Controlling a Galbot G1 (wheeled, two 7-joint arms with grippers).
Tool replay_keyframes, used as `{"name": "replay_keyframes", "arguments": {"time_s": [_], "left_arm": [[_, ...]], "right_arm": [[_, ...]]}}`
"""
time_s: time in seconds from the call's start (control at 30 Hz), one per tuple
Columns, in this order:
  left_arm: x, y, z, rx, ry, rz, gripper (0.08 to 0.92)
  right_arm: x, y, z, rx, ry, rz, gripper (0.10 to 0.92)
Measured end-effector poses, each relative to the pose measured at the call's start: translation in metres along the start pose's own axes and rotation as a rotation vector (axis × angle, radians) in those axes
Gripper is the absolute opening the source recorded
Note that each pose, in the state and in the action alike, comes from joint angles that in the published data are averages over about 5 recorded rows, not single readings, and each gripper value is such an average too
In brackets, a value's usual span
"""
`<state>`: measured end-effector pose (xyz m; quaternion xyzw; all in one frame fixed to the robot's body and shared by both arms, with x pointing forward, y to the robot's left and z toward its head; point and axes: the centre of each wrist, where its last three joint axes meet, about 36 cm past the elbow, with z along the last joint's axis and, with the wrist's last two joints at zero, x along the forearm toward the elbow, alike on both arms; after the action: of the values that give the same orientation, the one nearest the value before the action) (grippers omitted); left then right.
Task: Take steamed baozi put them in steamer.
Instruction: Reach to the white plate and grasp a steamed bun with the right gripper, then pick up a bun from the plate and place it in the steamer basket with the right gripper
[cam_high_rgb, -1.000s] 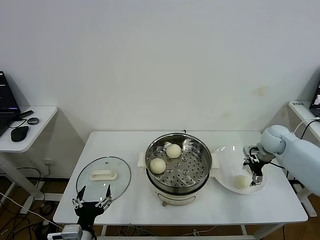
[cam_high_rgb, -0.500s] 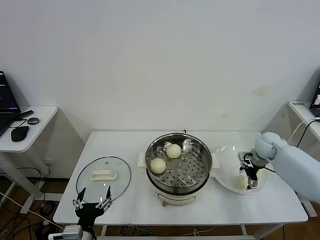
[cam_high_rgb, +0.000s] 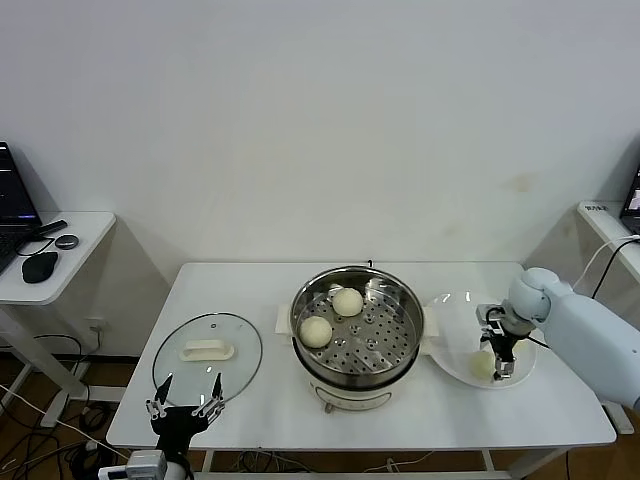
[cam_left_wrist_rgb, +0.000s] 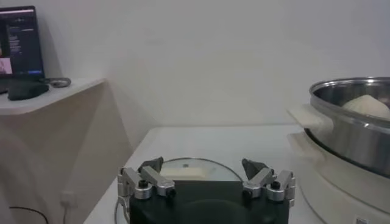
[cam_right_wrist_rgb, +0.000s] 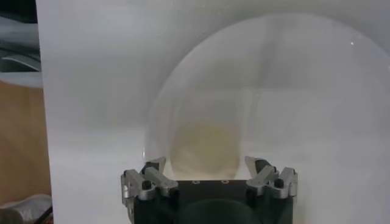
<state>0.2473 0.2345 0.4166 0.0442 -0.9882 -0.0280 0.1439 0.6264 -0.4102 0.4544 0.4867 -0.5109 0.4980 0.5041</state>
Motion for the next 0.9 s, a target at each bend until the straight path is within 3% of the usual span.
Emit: {"name": "replay_keyframes", "arguments": {"time_s": [0.57,0.9], "left_arm": [[0.000,-0.001,0.000,0.003,-0.001,0.002,0.823],[-0.003,-0.004,0.000,0.009,-0.006,0.007,0.823]], "right_arm": [[0.001,0.000,0.003,-0.031,-0.028,-0.009,0.372],[0.030,-0.007,0.006,-0.037,-0.044,0.004,0.362]]}}
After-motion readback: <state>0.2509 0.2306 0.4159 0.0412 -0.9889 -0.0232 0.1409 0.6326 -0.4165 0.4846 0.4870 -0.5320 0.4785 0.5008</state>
